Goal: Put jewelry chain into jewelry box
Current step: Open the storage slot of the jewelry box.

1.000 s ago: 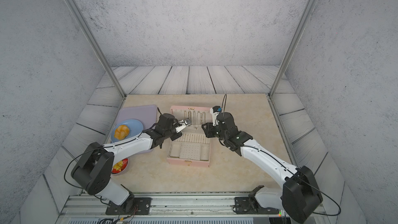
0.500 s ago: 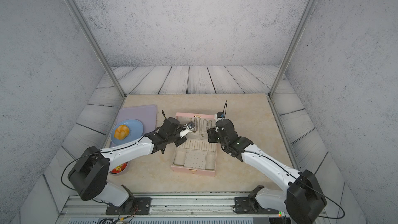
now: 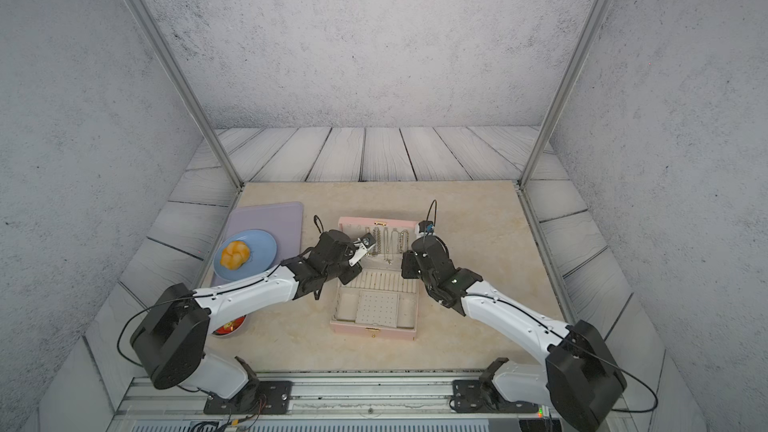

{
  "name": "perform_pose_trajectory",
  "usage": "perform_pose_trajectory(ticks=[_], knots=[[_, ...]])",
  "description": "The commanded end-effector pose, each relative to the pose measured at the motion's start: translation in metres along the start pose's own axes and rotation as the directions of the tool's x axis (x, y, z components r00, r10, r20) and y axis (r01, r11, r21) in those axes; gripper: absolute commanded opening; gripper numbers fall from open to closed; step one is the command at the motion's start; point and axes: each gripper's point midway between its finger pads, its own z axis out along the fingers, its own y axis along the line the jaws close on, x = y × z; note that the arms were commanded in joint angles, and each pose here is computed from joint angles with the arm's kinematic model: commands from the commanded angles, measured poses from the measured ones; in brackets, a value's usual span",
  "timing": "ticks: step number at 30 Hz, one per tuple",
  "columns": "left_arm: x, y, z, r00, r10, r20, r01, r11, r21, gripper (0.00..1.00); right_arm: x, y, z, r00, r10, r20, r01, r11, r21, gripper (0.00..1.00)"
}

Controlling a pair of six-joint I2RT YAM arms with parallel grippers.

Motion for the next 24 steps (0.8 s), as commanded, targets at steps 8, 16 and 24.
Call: perform_pose_trajectory(ticks=[8,16,24], knots=[[-0.019,0.003,-0.014,0.997,-0.050,0.064,0.052,0.998,-0.029,0.00,-0.007,0.005,0.001,0.999,-0.009,0.032,0.010,1.000,-0.019,0.31],[-0.017,0.015,-0.015,0.989,-0.133,0.057,0.138,0.987,-0.087,0.00,-0.006,0.012,-0.035,0.987,0.134,0.092,-0.122,0.984,-0.132,0.28],[-0.016,0.021,-0.023,0.979,-0.191,0.074,0.198,0.973,-0.116,0.00,0.016,0.021,-0.012,0.994,0.070,0.086,-0.063,0.995,-0.079,0.27]])
